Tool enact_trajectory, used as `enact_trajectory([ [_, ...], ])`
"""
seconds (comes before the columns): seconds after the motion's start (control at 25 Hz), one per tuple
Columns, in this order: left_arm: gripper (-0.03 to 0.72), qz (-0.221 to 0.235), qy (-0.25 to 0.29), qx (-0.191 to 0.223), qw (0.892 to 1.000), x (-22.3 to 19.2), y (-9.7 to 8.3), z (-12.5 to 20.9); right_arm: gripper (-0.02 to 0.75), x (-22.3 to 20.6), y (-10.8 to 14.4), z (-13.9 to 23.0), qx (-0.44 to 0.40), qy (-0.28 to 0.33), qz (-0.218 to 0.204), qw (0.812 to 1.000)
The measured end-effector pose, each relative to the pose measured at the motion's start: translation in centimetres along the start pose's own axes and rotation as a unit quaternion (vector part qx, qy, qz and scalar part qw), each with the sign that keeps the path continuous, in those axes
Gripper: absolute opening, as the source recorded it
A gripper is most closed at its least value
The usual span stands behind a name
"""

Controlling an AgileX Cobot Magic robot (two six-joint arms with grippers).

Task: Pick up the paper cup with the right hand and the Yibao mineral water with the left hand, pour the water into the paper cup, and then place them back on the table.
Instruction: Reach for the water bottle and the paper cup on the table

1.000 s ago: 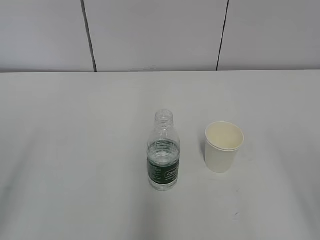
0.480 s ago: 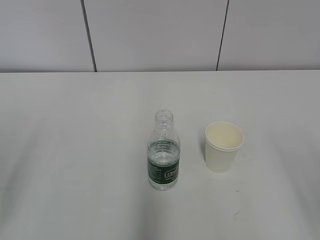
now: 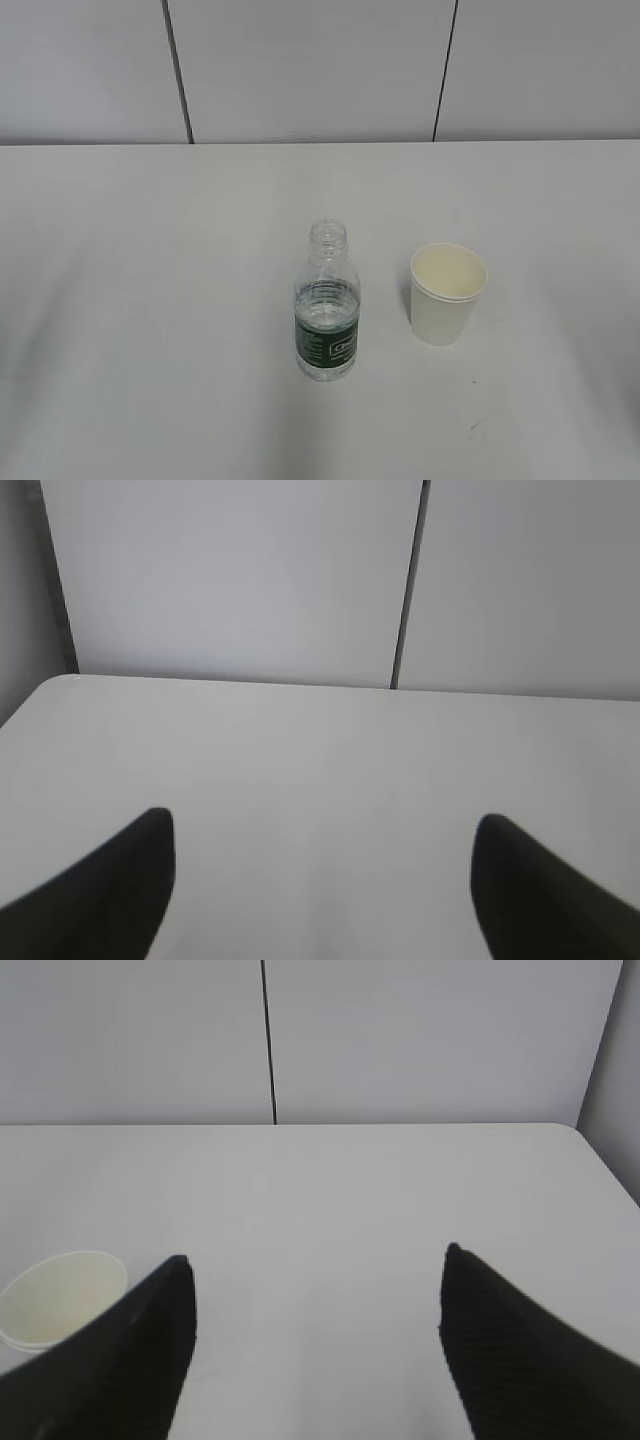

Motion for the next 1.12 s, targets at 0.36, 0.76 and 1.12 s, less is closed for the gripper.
enact_trajectory([
  [0.36,0.554,0.000,0.000,-0.001,1.000,-0.1,0.0,0.0,0.591,-1.7,0.2,0.5,0.036,0.012,-0.005,0.999],
  [0.76,0.554,-0.001,0.003,-0.001,1.000,-0.7,0.0,0.3,0.591,-2.5,0.3,0.9,0.039,0.022,-0.007,0.999],
  [1.12,0.554,-0.001,0.003,-0.001,1.000,-1.1,0.1,0.5,0.590,-2.7,0.3,1.1,0.039,0.026,-0.008,0.999],
])
Point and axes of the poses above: a point on each arm's last joint axis where the gripper is mounted, x pointing back along that axis away from the gripper, y along the wrist's bending axis when the last joint is at zero, z = x × y, the point moved 7 cm from there along -x, pointing out along that axis toward the gripper, and after that the axes turned 7 degrees about x, right-handed, at the moved point
